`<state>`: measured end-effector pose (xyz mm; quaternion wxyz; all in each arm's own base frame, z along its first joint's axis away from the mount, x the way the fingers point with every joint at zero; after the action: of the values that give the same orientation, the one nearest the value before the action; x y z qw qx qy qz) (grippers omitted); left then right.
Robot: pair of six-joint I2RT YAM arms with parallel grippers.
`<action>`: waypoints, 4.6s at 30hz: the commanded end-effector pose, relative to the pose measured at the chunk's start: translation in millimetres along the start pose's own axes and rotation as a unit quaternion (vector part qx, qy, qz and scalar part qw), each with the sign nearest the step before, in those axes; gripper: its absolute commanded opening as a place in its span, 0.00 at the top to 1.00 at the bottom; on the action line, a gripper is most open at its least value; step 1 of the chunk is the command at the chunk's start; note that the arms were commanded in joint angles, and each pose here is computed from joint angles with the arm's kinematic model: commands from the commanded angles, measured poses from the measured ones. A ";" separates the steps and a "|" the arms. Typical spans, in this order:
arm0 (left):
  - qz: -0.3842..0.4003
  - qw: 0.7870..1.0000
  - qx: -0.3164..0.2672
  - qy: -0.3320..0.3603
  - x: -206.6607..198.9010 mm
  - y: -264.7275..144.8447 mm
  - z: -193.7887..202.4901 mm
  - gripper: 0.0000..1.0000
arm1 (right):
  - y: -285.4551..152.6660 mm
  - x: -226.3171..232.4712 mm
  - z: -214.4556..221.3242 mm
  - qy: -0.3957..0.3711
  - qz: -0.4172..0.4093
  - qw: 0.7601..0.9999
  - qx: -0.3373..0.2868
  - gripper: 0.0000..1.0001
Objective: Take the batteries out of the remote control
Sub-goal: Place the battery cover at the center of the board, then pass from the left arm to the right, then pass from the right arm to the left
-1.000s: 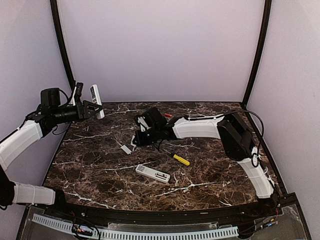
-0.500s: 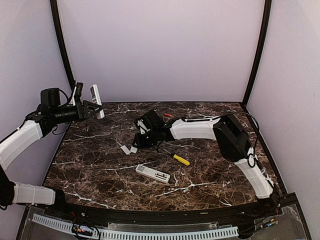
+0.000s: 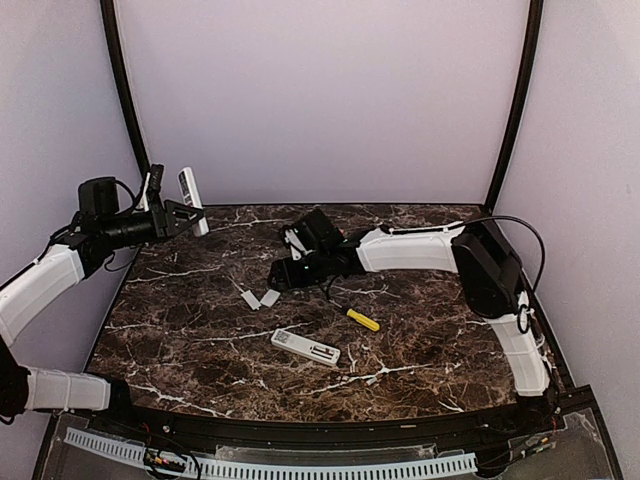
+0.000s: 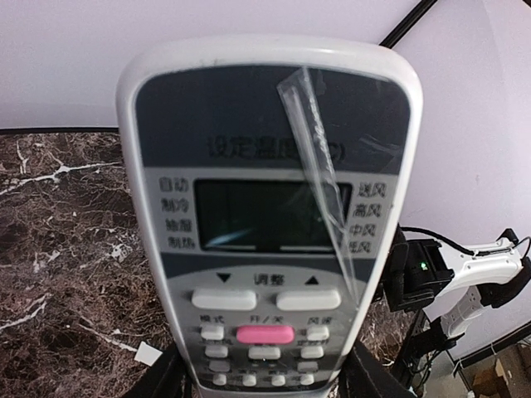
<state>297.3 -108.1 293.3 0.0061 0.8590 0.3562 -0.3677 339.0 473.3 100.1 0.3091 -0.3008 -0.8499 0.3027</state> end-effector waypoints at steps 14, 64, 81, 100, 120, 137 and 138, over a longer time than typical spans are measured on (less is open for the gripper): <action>0.283 0.958 -0.022 0.027 -117.2 7.3 17.4 0.57 | -213.6 98.5 -49.3 -0.120 -0.330 0.924 -0.150 0.11; 0.221 0.975 0.026 0.022 -147.5 33.8 42.1 0.06 | -222.9 133.6 -34.9 -0.146 -0.332 0.924 -0.120 0.69; 0.041 0.992 0.019 -0.122 -98.6 17.3 18.9 0.02 | -172.5 94.9 -1.0 -0.238 -0.085 0.966 -0.053 0.69; 0.027 0.970 0.164 -0.179 -71.9 62.6 57.7 0.46 | -147.9 88.3 15.5 -0.288 -0.022 0.957 -0.012 0.70; 0.031 0.965 0.179 -0.189 -63.7 73.8 74.1 0.96 | -138.0 80.2 26.6 -0.298 -0.005 0.955 0.008 0.44; -0.034 0.977 0.047 -0.207 2.3 95.2 100.0 1.00 | -207.6 27.6 0.4 -0.162 0.003 0.979 -0.126 0.04; -0.036 0.977 0.044 -0.205 4.3 96.7 100.8 1.00 | -208.8 24.5 0.7 -0.156 0.004 0.979 -0.128 0.04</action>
<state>282.5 -205.4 192.8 0.0008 0.7382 0.3405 -0.5823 247.4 364.6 243.7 0.1044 -0.2739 -0.9121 0.2867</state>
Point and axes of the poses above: each gripper's point midway between its finger pads, its own y axis out along the fingers, its own x axis along the line the jaws close on, z = x × y, the point moved 5 cm from there along -y, back along the fingers, and after that the axes turned 4 degrees about -y, right-handed, at the moved point
